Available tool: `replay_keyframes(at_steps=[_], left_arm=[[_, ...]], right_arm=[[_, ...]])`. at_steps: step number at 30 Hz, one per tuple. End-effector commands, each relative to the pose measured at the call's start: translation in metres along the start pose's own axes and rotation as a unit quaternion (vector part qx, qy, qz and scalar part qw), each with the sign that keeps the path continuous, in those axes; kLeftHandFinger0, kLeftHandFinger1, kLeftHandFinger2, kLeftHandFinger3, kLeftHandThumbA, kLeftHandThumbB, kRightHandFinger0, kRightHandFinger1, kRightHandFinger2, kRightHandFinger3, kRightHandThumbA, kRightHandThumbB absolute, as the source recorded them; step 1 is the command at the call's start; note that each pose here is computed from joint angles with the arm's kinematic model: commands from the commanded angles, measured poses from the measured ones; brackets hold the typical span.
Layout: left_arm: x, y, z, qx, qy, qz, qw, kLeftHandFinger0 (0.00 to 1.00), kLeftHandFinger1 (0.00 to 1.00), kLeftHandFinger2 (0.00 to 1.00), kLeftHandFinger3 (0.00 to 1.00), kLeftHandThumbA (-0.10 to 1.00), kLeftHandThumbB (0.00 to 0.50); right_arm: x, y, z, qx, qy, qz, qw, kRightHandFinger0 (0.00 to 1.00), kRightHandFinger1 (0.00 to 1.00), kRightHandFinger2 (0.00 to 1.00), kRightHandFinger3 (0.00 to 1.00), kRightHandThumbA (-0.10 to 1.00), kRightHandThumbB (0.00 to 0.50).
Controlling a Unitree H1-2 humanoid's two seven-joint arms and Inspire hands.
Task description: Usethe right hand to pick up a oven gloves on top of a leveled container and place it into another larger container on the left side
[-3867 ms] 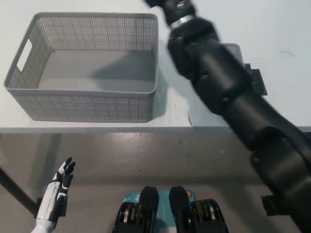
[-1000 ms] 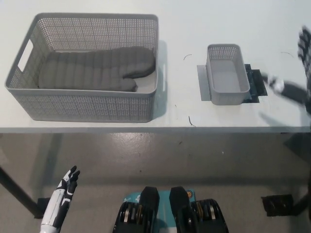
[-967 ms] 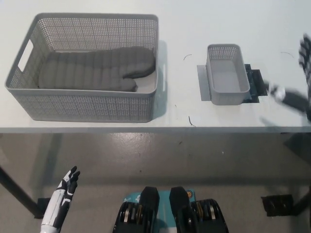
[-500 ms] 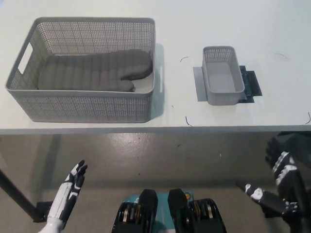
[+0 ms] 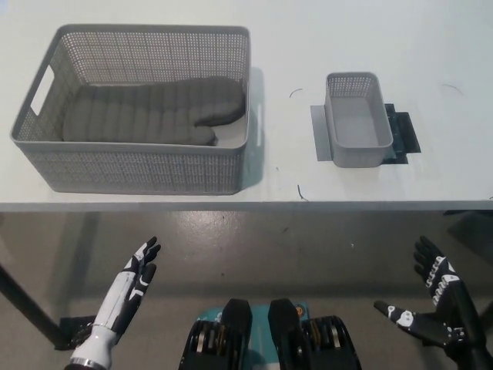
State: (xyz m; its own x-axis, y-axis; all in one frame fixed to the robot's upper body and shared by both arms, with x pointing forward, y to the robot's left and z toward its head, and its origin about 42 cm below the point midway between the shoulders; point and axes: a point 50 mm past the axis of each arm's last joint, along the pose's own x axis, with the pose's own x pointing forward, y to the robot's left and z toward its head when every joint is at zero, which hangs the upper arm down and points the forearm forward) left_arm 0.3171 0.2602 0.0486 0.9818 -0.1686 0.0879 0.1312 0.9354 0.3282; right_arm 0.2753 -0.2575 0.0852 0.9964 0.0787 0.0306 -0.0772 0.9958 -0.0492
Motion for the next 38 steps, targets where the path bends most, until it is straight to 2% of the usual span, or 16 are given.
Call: replay_keyframes(at_steps=[1,3,14,21,23,30,35,38], left_arm=[[0.015,0.005,0.015,0.010,-0.032,-0.008,0.999,1.00,1.00,1.00,1.00,1.00,0.500],[0.015,0.006,0.014,0.007,-0.032,-0.008,0.999,1.00,1.00,1.00,1.00,1.00,0.500],[0.011,0.005,0.011,0.018,-0.027,-0.006,0.999,1.00,1.00,1.00,1.00,1.00,0.500],[0.014,0.006,0.012,0.024,-0.026,-0.008,0.999,1.00,1.00,1.00,1.00,1.00,0.500],[0.008,0.008,0.009,0.019,-0.024,0.001,1.000,1.00,1.00,1.00,1.00,1.00,0.500],[-0.010,0.023,0.004,0.016,-0.013,0.030,0.999,1.00,1.00,1.00,1.00,1.00,0.500],[-0.011,0.025,0.002,0.018,-0.012,0.029,0.999,1.00,1.00,1.00,1.00,1.00,0.500],[-0.011,0.024,0.001,0.013,-0.014,0.030,0.999,1.00,1.00,1.00,1.00,1.00,0.500]], right_arm=[[0.008,0.002,0.016,-0.014,-0.048,0.012,0.999,1.00,1.00,1.00,1.00,1.00,0.116],[0.009,0.003,0.015,-0.017,-0.047,0.014,0.999,1.00,1.00,1.00,1.00,1.00,0.129],[0.010,0.007,0.015,-0.033,-0.050,0.039,0.997,1.00,1.00,1.00,1.00,1.00,0.093],[0.012,0.009,0.014,-0.024,-0.049,0.047,0.997,1.00,1.00,1.00,1.00,1.00,0.098],[0.017,0.012,0.013,-0.020,-0.045,0.058,0.997,1.00,1.00,1.00,1.00,1.00,0.109],[0.030,0.030,0.015,-0.025,-0.044,0.093,0.994,1.00,1.00,1.00,1.00,1.00,0.096],[0.032,0.032,0.015,-0.034,-0.040,0.092,0.994,1.00,1.00,1.00,1.00,1.00,0.135],[0.031,0.031,0.015,-0.048,-0.039,0.094,0.994,1.00,1.00,1.00,1.00,1.00,0.130]])
